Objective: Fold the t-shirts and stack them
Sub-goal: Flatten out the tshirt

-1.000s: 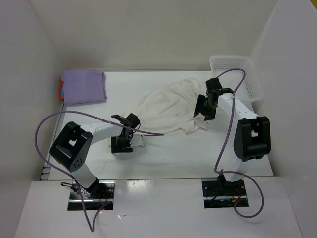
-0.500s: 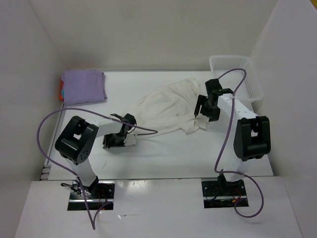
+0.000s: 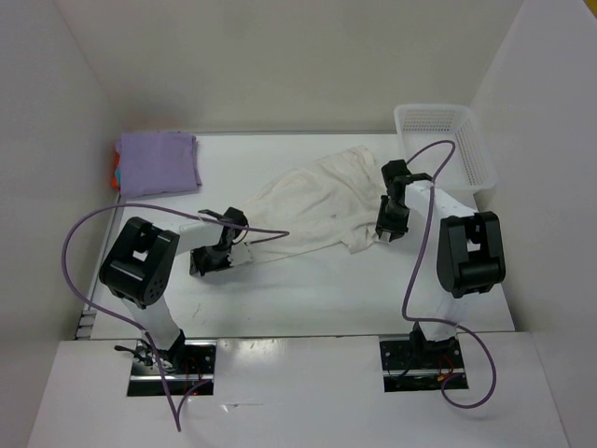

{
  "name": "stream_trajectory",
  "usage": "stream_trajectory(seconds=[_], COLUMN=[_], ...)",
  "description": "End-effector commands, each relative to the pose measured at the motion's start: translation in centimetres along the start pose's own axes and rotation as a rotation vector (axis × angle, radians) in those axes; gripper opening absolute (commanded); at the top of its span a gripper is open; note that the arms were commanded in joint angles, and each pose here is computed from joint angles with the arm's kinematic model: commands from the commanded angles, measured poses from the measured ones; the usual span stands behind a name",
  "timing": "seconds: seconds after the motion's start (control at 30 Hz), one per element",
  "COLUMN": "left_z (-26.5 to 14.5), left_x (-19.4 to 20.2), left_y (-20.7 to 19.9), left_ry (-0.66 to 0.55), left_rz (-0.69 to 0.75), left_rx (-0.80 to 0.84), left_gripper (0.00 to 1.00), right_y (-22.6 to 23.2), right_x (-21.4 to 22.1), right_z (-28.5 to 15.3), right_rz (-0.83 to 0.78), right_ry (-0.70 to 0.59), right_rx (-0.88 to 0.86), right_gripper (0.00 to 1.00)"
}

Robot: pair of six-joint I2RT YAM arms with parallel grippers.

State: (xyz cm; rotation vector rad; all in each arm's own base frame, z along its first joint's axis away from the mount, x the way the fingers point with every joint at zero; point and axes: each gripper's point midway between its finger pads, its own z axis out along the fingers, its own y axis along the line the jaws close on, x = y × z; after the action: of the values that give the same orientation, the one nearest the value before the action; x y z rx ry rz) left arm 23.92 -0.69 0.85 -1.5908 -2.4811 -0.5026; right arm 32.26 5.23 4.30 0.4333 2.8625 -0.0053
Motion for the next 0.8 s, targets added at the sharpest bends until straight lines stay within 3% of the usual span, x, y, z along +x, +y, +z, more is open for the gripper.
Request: stream_trajectory(seconds=[0.0,0.2,0.3,0.33,0.4,0.77], left_z=[0.0,-0.3,-0.3,-0.3,-0.2,-0.1], left_x=[-3.0,-2.7,-2.7,-2.7,-2.4,-1.9], left_y=[1.3,2.4,2.4,2.4,2.6,2.9], left_ry=[-0.160,-0.158,-0.158,-0.158,-0.149,-0.155], left_rz=[-0.099,-0.124,-0.124,-0.124,-0.134,-0.164], left_rx=[-0.006,-0.028,-0.028,-0.028,-0.032,-0.026], left_gripper=[0.00,0.00,0.00,0.00,0.00,0.00], right_y=[-1.2,-1.5,-1.7,-2.2,-2.4,-3.3], right_x=[1.3,3.3,4.0,4.2,3.5,1.1], right_z=[-2.3,-1.5,0.3,0.6,1.3,1.4], right_rz=[-0.036,-0.085,-0.127,-0.124,-0.137,-0.076], right_ry=[-0.011,0.002,0.034,0.041,0.012,-0.034], right_rx=[0.087,0.282,0.371,0.405,0.472,0.472], right_gripper=[0.39,0.43,0.54,0.64,0.67,0.74])
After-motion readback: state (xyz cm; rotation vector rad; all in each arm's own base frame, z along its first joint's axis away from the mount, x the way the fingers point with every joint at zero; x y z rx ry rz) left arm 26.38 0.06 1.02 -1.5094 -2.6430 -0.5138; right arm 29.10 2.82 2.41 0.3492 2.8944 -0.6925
